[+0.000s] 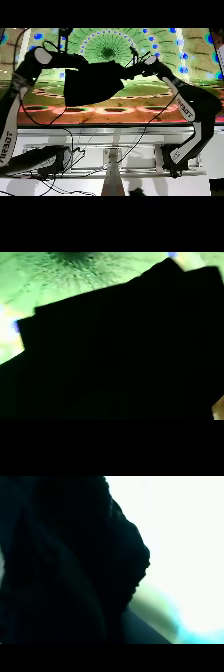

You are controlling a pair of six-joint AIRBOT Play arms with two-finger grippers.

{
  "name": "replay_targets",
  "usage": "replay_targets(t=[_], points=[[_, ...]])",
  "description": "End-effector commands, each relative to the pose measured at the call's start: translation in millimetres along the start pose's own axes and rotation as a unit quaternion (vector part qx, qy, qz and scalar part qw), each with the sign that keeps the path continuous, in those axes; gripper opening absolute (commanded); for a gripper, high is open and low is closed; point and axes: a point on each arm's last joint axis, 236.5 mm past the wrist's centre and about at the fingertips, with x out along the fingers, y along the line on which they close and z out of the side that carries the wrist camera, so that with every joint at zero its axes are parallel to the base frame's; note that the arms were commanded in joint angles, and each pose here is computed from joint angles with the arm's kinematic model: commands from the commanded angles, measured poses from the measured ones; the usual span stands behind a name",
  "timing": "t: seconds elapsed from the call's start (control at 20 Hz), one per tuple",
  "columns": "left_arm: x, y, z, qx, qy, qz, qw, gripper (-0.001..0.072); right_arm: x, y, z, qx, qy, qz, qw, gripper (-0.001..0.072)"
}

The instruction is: Fold the clothes and pants, and hang the long-sleeved shirts on hangers.

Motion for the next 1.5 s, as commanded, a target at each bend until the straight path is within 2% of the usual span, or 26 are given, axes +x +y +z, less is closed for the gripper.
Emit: replay_targets(t=[0.0,0.15,0.3,0.45,0.6,0.75,0.9,0.95,1.0,1.05,1.1,1.25,1.3,1.45], points=[[-56,34,24,0.010,-0.049,0.059,0.997,0.0008,-101,-12,71,-0.029,-0.115,-0.042,0.992,0.0023],[-101,43,42,0.011,-0.093,0.087,0.992,0.0009,-217,-49,100,-0.018,-0.196,-0.117,0.973,0.0023],[-126,39,52,0.019,-0.119,0.096,0.988,0.0009,-331,-105,94,0.034,-0.255,-0.217,0.942,0.0023],[-133,35,55,0.022,-0.127,0.097,0.987,0.0009,-434,-180,48,0.128,-0.275,-0.329,0.894,0.0023],[-133,35,55,0.022,-0.127,0.097,0.987,0.0009,-506,-250,-41,0.250,-0.233,-0.409,0.846,0.0023],[-133,35,55,0.022,-0.127,0.097,0.987,0.0009,-551,-288,-138,0.386,-0.202,-0.438,0.787,0.0023],[-133,36,55,0.022,-0.127,0.097,0.987,0.0009,-570,-298,-197,0.533,-0.233,-0.405,0.705,0.0023],[-133,36,55,0.022,-0.127,0.097,0.987,0.0008,-572,-299,-206,0.547,-0.232,-0.400,0.698,0.0039],[-133,35,55,0.022,-0.127,0.097,0.987,0.0009,-575,-301,-211,0.552,-0.234,-0.400,0.693,0.0265],[-133,35,55,0.022,-0.127,0.097,0.987,0.0009,-576,-302,-213,0.548,-0.233,-0.402,0.696,0.0644],[-133,36,55,0.022,-0.127,0.097,0.987,0.0009,-577,-302,-211,0.534,-0.229,-0.406,0.705,0.0698],[-133,36,55,0.022,-0.127,0.097,0.987,0.0009,-569,-301,-189,0.515,-0.242,-0.393,0.722,0.0692],[-133,35,55,0.022,-0.127,0.097,0.987,0.0009,-563,-298,-178,0.504,-0.241,-0.388,0.733,0.0667],[-133,35,55,0.022,-0.127,0.097,0.987,0.0009,-533,-285,-137,0.454,-0.228,-0.378,0.774,0.0327]])
